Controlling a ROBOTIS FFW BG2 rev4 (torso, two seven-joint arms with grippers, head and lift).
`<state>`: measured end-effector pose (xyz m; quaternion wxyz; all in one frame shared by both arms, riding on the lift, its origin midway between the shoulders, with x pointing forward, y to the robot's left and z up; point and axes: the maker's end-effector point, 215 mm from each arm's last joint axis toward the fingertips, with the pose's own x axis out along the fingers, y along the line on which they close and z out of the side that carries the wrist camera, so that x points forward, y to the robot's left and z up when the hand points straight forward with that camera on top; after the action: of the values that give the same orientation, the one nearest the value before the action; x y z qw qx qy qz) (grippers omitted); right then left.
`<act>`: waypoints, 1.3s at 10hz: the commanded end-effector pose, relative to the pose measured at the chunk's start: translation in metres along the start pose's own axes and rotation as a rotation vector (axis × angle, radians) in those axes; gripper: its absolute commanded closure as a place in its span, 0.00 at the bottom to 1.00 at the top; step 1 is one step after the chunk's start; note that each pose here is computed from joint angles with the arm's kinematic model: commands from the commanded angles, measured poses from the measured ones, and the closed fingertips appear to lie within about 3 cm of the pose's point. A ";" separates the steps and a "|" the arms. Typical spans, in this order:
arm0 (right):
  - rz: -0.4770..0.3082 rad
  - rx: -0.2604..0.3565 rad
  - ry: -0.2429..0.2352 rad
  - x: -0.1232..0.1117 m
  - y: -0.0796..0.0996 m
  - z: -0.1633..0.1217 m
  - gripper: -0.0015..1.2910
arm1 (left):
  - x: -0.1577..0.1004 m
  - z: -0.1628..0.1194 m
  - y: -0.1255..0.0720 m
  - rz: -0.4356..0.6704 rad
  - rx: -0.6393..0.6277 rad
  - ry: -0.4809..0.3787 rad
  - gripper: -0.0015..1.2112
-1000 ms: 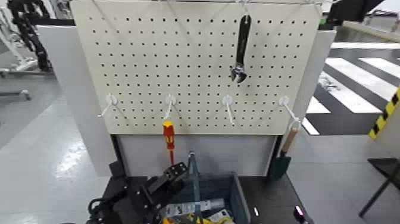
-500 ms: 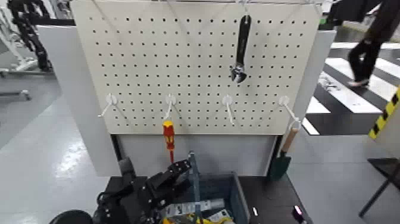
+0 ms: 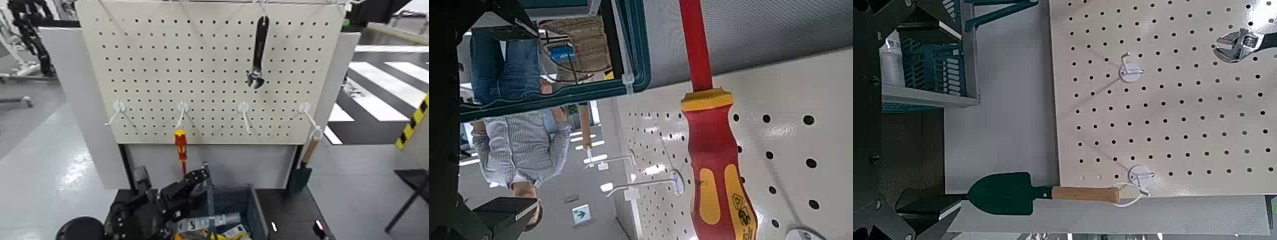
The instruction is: Grasp the handle of the crate.
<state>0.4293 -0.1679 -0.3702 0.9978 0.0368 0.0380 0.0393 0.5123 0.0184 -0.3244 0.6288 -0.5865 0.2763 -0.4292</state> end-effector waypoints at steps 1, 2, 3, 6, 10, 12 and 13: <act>0.000 0.001 -0.003 0.002 0.000 0.001 0.11 | 0.004 -0.004 0.001 -0.011 -0.030 0.018 0.31; 0.002 0.001 -0.003 0.002 0.001 0.001 0.11 | 0.005 -0.008 0.001 -0.014 -0.042 0.026 0.56; 0.002 -0.001 -0.002 0.002 0.000 0.001 0.11 | 0.006 -0.008 0.001 -0.016 -0.047 0.028 0.70; 0.010 -0.003 -0.007 0.004 -0.001 0.003 0.11 | 0.003 -0.009 0.006 -0.013 -0.063 0.023 0.96; 0.023 -0.002 -0.009 0.006 0.001 0.003 0.11 | 0.005 -0.020 0.008 -0.021 -0.084 0.027 0.97; 0.028 -0.002 -0.009 0.006 0.001 0.003 0.11 | 0.008 -0.030 0.004 -0.039 -0.094 0.034 0.97; 0.027 -0.004 -0.009 0.006 0.001 0.003 0.11 | 0.010 -0.036 -0.001 -0.052 -0.091 0.039 0.97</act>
<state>0.4353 -0.1667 -0.3680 0.9974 0.0360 0.0332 0.0530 0.4897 -0.0054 -0.3300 0.5868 -0.6126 0.2943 -0.4402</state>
